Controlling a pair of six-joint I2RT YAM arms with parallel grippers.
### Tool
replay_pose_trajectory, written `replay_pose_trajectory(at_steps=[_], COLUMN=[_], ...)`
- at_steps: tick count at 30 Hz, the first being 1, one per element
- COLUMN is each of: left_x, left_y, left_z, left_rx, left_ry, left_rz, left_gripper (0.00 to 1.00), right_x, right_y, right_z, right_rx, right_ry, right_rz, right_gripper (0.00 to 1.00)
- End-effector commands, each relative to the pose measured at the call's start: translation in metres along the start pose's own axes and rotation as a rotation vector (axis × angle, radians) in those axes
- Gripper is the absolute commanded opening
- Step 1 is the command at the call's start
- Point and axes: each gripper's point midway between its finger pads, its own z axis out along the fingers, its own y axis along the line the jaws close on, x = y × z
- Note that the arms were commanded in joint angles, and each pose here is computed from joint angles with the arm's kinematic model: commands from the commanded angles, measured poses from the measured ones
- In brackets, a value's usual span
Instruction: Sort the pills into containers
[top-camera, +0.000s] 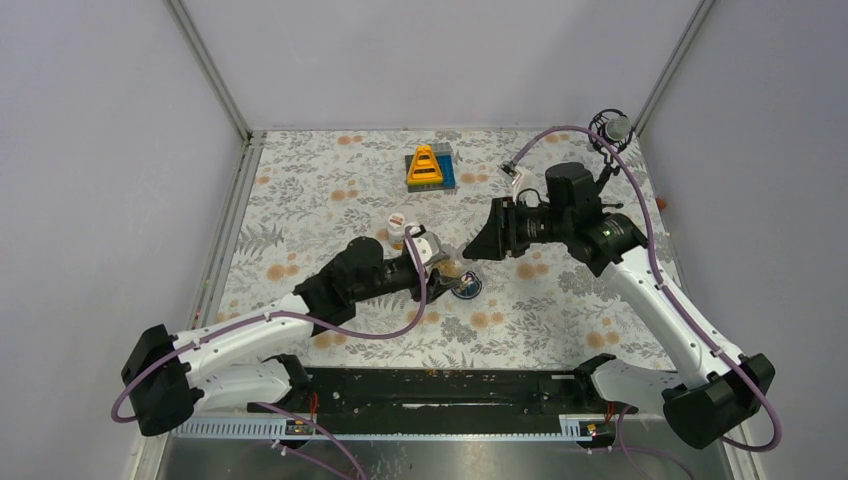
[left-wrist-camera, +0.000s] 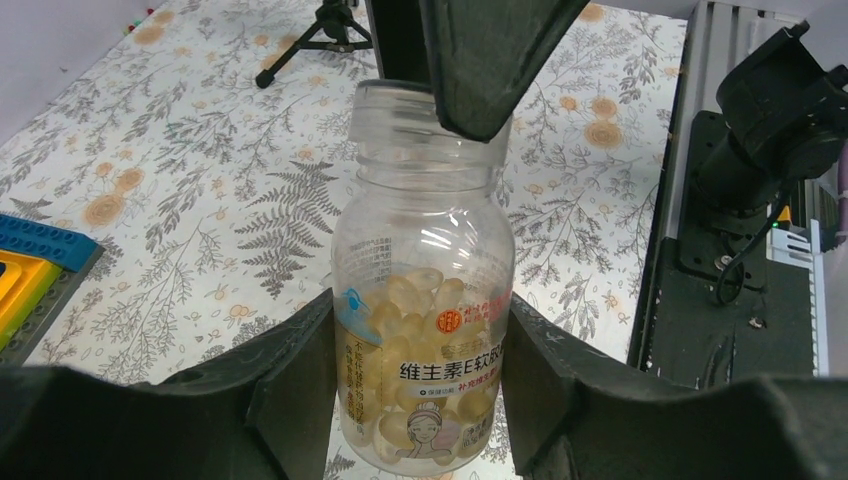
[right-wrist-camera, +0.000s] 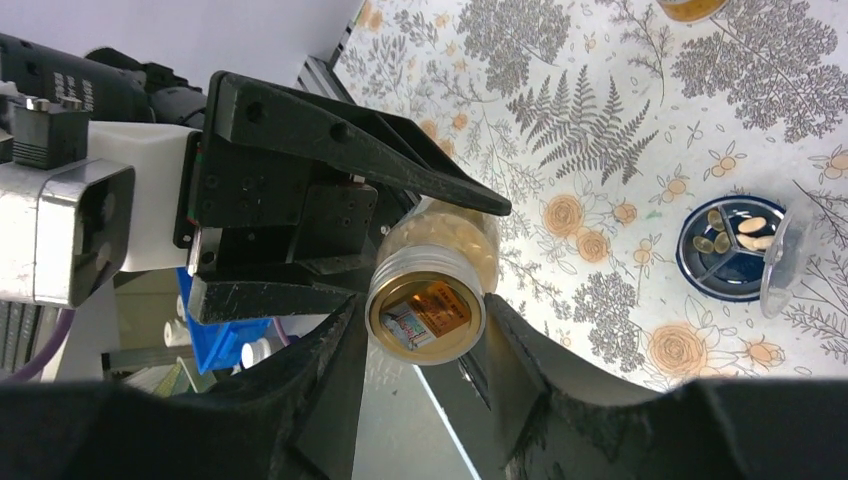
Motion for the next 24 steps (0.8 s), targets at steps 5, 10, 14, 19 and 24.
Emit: replay_pose_trajectory(at_steps=[5,10,14,19,24], left_x=[-0.031,-0.026,-0.025,-0.034,-0.037], left_y=[-0.008,-0.011,-0.010,-0.010,-0.016], left_z=[0.005,0.008,0.010,0.011,0.008], left_rx=[0.081,0.110,0.115,0.109,0.135], left_ry=[-0.057,-0.004,0.016,-0.026,-0.081], left_rz=[0.086,0.102,0.095,0.087,0.129], left_gripper=[0.00,0.00,0.00,0.00,0.00], right_x=[0.008,0.013,0.017,0.024,0.029], right_y=[0.011,0.011,0.013,0.010,0.011], right_z=[-0.001,-0.001,0.001,0.007,0.013], right_rx=[-0.009,0.000,-0.007,0.007,-0.015], right_ry=[0.068,0.091,0.105,0.128,0.138], right_rz=[-0.097,-0.125,-0.149,-0.158,-0.123], right_gripper=[0.38,0.38,0.37,0.37,0.36])
